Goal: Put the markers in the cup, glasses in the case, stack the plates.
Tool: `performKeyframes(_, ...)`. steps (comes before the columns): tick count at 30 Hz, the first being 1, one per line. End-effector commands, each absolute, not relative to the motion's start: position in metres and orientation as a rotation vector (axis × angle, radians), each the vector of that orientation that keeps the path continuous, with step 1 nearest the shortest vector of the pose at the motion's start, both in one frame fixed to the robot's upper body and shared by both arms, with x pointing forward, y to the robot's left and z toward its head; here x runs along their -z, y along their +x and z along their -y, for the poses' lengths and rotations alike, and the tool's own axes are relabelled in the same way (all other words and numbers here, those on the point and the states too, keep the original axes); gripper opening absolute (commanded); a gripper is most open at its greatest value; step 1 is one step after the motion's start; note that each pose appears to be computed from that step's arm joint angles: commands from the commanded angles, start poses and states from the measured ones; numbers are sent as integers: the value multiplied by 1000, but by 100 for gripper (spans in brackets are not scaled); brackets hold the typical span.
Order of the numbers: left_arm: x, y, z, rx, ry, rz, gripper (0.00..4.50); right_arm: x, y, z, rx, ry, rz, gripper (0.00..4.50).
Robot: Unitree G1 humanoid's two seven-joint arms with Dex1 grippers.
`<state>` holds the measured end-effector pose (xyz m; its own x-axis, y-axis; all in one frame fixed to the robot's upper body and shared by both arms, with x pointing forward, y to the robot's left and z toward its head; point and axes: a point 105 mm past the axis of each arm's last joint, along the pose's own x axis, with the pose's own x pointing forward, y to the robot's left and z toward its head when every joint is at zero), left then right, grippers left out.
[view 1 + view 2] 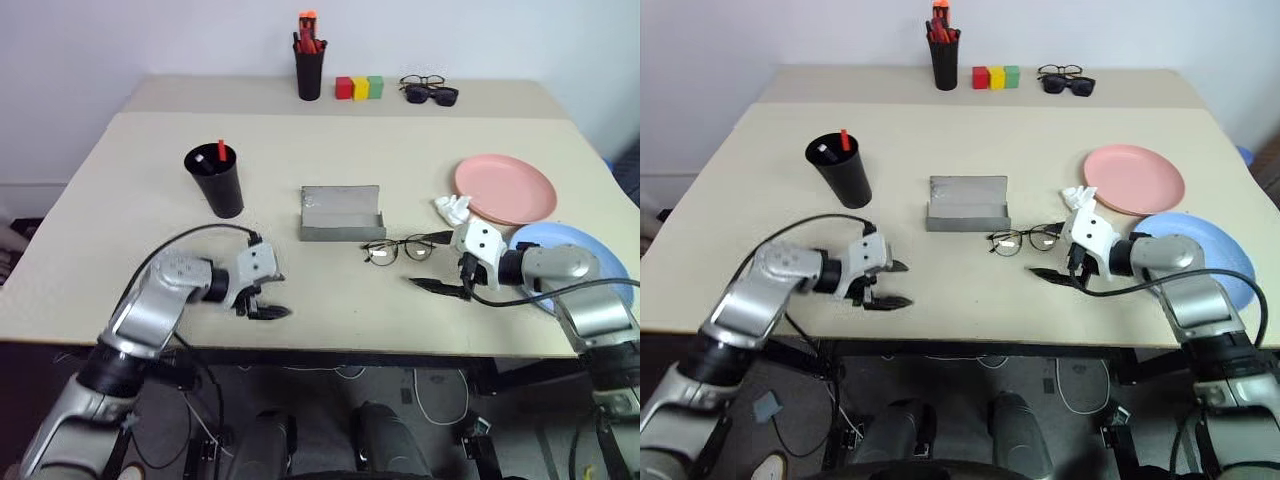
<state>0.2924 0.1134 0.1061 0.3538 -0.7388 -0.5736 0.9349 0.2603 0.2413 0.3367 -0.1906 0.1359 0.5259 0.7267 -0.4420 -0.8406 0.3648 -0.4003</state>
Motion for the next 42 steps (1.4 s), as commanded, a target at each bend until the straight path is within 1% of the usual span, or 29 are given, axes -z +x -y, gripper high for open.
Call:
performKeyframes(1,-125,292,-99,1100,542,-290,349,-147,351,188,-1046,-672,-170,450)
performKeyframes(6,-130,291,-90,1024,495,-269,349,-151,368,182,-1095,-689,-178,450)
performKeyframes(8,-143,291,-90,1012,468,-222,349,-149,370,183,-1112,-701,-195,450)
performKeyframes(10,-150,290,-93,1008,430,-209,349,-147,371,186,-1123,-715,-213,450)
performKeyframes(14,-154,279,-102,1041,355,-209,349,-146,375,195,-1129,-746,-249,450)
performKeyframes(16,-157,277,-103,1031,366,-146,349,-148,379,196,-1127,-748,-245,450)
performKeyframes(22,-140,258,-103,1139,354,-210,349,-149,385,191,-1136,-748,-242,450)
performKeyframes(27,-141,252,-106,1156,314,-196,349,-146,386,188,-1151,-742,-248,450)
performKeyframes(34,-144,241,-116,1196,329,-193,349,-141,386,189,-1154,-739,-267,450)
performKeyframes(40,-143,240,-117,1200,342,-190,349,-136,386,184,-1168,-730,-270,450)
performKeyframes(42,-144,240,-116,1200,344,-189,355,-135,386,184,-1169,-728,-273,394)
